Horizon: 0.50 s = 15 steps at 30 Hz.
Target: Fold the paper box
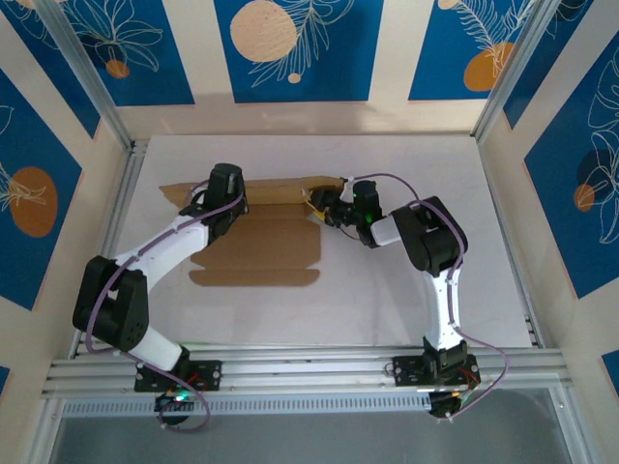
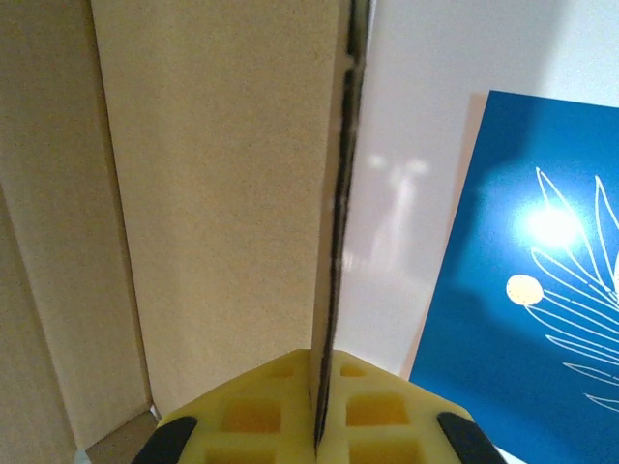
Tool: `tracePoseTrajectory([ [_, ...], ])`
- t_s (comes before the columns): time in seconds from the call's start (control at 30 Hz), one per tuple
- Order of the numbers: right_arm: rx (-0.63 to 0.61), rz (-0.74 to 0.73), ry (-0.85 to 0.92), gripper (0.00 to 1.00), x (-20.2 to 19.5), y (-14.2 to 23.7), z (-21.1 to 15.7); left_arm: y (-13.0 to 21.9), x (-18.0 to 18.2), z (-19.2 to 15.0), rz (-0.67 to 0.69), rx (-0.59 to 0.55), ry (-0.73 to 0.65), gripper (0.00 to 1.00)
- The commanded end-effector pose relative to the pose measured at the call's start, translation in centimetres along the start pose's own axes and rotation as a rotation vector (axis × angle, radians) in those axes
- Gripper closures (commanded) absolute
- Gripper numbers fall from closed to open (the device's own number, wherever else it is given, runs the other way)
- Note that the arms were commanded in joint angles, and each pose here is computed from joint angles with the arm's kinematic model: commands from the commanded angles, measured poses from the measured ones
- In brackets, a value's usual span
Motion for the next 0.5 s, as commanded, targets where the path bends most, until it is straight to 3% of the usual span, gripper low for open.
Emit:
tracePoseTrajectory([
  [0.0, 0.119, 0.124, 0.042, 0.43, 2.9, -1.6, -3.1, 0.3, 1.0, -4.3, 0.050, 0.211, 0.007, 1.00],
  [0.2, 0.036, 0.200, -0.065, 0.42, 2.6, -1.5, -2.2, 0.3, 1.2, -4.1, 0.049, 0.206, 0.010, 1.00],
  [0.47, 0.076, 0.188, -0.060, 0.42, 3.1, -2.3, -2.7, 0.2, 1.2, -4.3, 0.051, 0.210, 0.017, 1.00],
])
Point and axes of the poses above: each hand's point on the last joint's axis, 136 mm out from that joint toward the fingers, its own y axis back along the fingers, its own x axis along the line the jaws close on, z = x × y, the point moved 4 cm from there along y, back along the fingers, and after that the axes turned 4 degrees about -y, right-handed, at the moved point
